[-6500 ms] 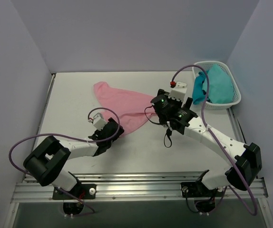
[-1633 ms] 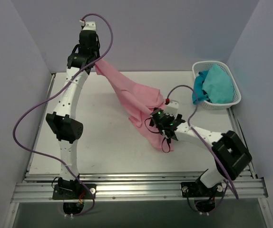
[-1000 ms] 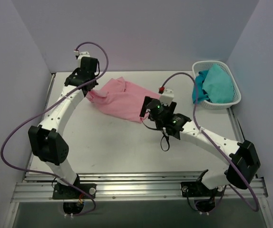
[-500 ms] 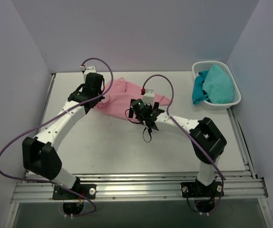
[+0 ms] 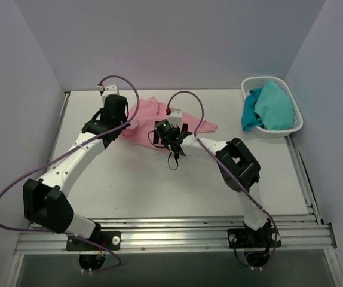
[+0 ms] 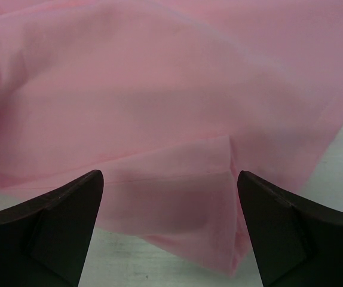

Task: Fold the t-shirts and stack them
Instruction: Flatten out the tshirt

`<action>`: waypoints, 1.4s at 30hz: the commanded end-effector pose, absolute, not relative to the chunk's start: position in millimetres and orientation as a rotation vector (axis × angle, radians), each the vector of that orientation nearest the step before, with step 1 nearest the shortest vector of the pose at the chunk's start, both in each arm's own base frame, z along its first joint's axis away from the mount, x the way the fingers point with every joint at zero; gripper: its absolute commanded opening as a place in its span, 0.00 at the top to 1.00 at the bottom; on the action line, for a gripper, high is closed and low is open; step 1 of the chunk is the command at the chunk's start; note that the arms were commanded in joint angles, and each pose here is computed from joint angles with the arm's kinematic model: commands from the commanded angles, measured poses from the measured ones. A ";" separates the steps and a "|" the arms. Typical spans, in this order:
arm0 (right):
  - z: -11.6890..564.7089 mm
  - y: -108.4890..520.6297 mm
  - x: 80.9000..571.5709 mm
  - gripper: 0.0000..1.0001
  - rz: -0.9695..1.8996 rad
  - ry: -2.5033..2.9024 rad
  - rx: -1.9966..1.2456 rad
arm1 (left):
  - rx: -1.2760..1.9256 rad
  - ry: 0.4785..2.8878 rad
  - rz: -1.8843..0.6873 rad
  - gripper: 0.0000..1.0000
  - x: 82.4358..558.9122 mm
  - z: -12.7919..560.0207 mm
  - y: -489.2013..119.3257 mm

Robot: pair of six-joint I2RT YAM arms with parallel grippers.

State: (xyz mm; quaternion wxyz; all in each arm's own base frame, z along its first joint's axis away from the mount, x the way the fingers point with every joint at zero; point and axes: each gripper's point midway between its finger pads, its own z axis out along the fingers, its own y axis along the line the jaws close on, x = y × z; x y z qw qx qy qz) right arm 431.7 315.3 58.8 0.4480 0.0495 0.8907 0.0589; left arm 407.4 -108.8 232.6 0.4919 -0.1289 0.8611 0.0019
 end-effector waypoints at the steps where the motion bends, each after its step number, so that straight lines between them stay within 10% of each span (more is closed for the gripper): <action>1: 48.2 332.6 430.4 0.10 0.143 2.217 0.077 | -0.330 2.029 -0.043 0.98 413.4 247.5 -113.3; 33: 42.4 285.6 447.6 0.07 0.028 2.203 0.180 | -0.334 2.034 -0.021 0.98 411.4 241.5 -108.2; 42: 31.2 300.4 448.0 0.20 0.064 2.224 0.164 | -0.332 2.046 -0.012 0.98 414.2 236.1 -109.1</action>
